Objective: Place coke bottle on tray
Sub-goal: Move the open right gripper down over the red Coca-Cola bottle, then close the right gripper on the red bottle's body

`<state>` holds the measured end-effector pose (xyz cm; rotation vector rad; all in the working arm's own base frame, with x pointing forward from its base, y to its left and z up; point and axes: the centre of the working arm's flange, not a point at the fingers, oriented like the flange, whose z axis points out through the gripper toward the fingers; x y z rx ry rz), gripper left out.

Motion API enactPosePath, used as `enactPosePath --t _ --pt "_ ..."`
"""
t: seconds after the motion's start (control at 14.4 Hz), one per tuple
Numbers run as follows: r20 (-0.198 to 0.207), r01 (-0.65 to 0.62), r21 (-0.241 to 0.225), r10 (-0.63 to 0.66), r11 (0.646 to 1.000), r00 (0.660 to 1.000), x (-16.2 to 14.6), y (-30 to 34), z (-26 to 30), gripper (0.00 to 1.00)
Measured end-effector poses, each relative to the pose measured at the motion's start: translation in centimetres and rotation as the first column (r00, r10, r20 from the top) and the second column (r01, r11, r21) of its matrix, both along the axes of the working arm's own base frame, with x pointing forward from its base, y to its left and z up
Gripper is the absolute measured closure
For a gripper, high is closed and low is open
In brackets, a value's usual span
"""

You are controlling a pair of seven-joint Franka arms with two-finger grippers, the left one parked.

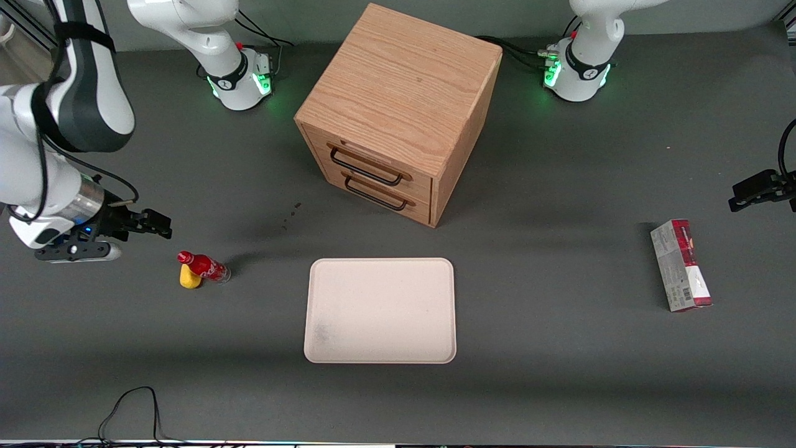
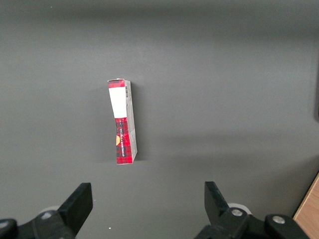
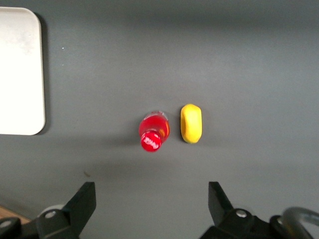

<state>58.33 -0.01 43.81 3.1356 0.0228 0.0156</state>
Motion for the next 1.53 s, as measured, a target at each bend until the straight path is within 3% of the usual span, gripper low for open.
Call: enactPosePath --t 0.62,1.53 --pt "0.014 0.008 0.009 -0.008 1.0 1.0 0.6 0.1 -8.5 0.0" --pt "0.025 -0.02 0.006 0.02 1.0 0.999 1.3 1.9 -12.0 0.0"
